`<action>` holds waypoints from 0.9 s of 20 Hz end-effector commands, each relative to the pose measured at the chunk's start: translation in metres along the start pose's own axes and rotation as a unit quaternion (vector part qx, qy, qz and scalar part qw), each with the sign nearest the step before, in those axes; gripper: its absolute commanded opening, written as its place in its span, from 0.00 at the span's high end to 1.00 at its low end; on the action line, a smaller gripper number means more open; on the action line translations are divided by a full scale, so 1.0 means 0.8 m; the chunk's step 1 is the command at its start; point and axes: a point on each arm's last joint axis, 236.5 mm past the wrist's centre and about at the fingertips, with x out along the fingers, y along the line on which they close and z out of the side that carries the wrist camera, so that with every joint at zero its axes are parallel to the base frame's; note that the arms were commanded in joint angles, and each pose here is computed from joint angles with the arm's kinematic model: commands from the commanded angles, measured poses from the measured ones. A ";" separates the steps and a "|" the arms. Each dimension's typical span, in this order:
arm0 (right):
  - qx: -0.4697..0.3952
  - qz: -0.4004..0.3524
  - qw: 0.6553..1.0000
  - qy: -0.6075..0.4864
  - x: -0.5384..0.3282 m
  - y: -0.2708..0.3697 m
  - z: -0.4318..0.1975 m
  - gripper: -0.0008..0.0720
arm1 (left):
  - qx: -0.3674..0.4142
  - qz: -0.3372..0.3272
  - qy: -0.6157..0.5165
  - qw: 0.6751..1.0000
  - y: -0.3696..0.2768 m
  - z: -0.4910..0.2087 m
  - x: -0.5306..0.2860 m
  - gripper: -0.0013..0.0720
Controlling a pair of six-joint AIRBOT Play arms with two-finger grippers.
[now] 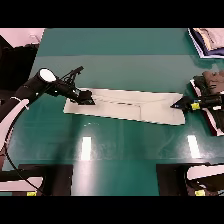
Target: Fold the shirts.
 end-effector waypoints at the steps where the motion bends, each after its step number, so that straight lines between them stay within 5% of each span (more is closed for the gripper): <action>1: -0.022 0.022 0.999 0.023 0.009 0.020 -0.008 0.97 | 0.005 0.000 -0.003 1.000 -0.011 0.000 0.009 0.95; 7: -0.057 0.013 0.998 -0.004 -0.028 0.070 -0.004 0.97 | 0.036 0.002 -0.070 0.997 -0.060 0.038 0.040 0.95; 18: -0.237 0.002 0.971 -0.016 -0.072 0.345 0.008 0.97 | 0.062 -0.027 -0.025 0.997 -0.109 0.091 0.168 0.95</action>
